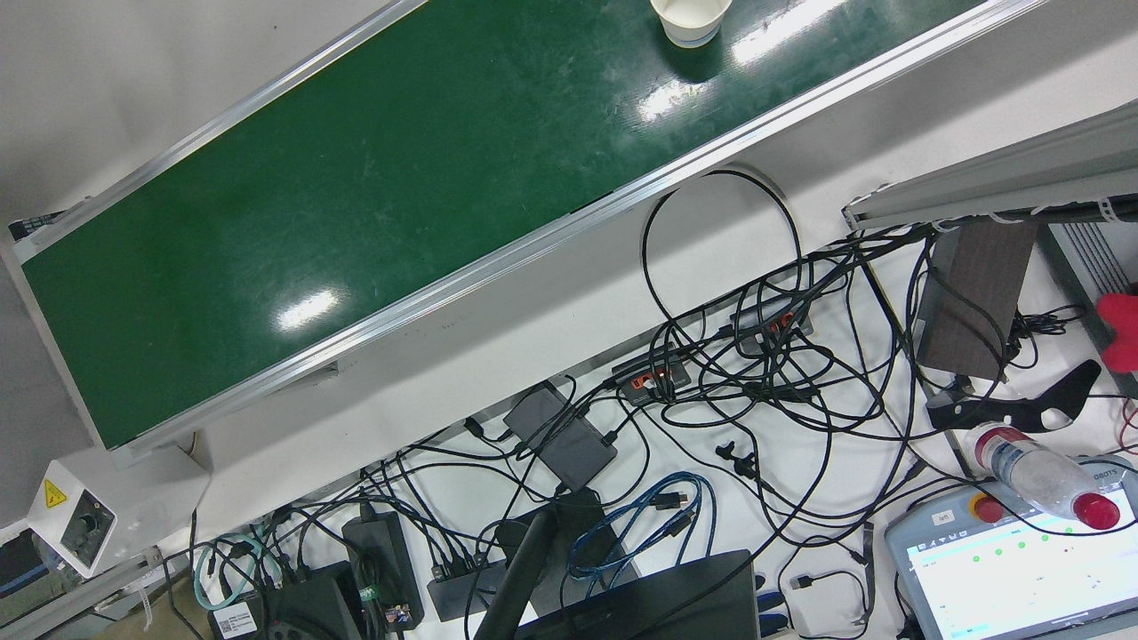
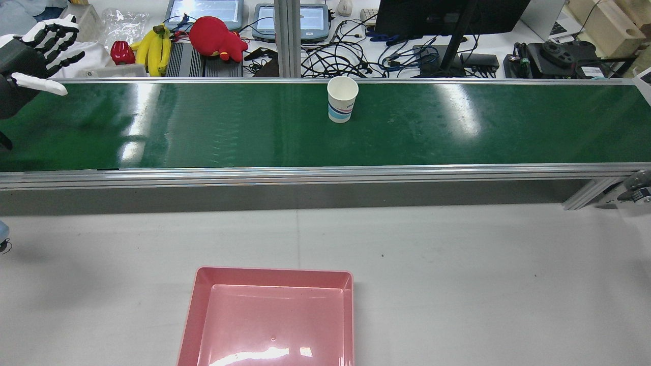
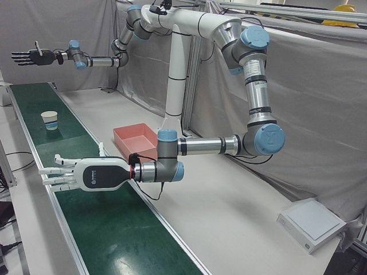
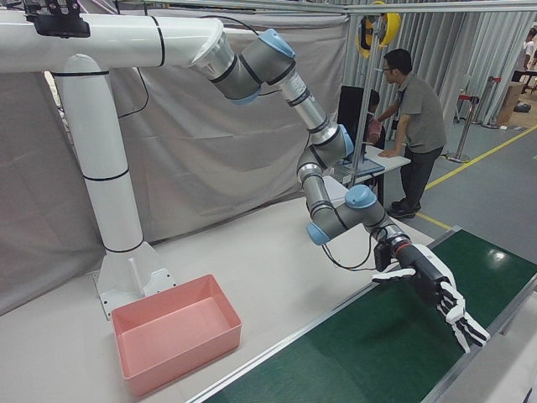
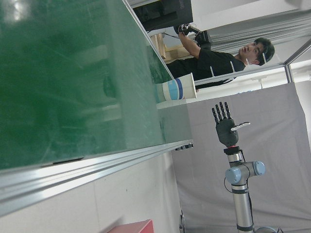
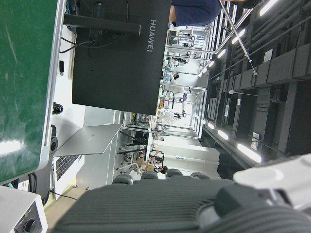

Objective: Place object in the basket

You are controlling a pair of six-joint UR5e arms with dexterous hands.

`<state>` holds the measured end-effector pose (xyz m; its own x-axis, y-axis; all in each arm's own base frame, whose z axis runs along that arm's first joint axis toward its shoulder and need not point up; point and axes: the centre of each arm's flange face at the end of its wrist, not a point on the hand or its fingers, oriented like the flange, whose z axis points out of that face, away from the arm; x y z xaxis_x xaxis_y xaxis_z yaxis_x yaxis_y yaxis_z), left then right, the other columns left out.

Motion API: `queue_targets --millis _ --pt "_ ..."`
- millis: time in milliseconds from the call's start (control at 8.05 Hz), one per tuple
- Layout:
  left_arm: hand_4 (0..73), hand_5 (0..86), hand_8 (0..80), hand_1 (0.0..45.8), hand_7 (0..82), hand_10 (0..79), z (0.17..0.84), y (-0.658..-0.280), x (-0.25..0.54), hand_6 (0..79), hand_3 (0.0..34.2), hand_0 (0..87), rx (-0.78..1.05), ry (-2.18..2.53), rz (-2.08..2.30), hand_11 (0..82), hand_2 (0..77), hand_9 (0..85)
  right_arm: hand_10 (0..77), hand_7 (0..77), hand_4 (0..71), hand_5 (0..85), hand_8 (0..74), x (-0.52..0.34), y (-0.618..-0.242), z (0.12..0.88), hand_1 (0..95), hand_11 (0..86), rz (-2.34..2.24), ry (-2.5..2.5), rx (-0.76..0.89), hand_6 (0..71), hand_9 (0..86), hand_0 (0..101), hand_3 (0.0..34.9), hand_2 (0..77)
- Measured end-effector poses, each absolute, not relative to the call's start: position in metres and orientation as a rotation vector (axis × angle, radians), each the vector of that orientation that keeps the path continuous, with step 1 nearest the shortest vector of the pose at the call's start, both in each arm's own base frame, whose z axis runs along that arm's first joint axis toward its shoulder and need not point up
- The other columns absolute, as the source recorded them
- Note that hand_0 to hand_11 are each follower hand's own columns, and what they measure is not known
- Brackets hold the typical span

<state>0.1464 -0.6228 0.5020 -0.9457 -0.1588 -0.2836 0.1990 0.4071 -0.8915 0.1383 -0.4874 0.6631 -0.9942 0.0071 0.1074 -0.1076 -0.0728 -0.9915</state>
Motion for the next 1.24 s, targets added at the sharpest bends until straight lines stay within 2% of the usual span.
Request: queue_targets --millis 497,746,1243 --pt "1.1 40.4 2.2 13.6 1.6 4.4 0.5063 -0.6202 0.1502 1.6 7.0 53.3 0.067 2.298 -1.536 9.8 0.5 0.5 0.0 0.5 0.0 0.0 0.0 0.1384 -0.4874 0.6632 0.0 0.0 2.242 -2.083 0.114 0.0 0.0 0 0.0 0.5" --pt "1.1 40.9 1.6 13.6 1.6 4.4 0.508 -0.6195 0.149 1.6 8.0 53.4 0.064 2.285 -1.534 9.3 0.5 0.5 0.0 0.5 0.0 0.0 0.0 0.1383 -0.4874 0.6632 0.0 0.0 2.242 -2.084 0.113 0.0 0.0 0 0.0 0.5" --pt "1.1 40.9 1.6 13.6 1.6 4.4 0.5086 -0.6186 0.1505 1.6 8.0 53.3 0.075 2.276 -1.525 9.3 0.0 0.5 0.0 0.5 0.0 0.0 0.0 0.1383 -0.4874 0.6632 0.0 0.0 2.242 -2.084 0.113 0.0 0.0 0 0.0 0.5"
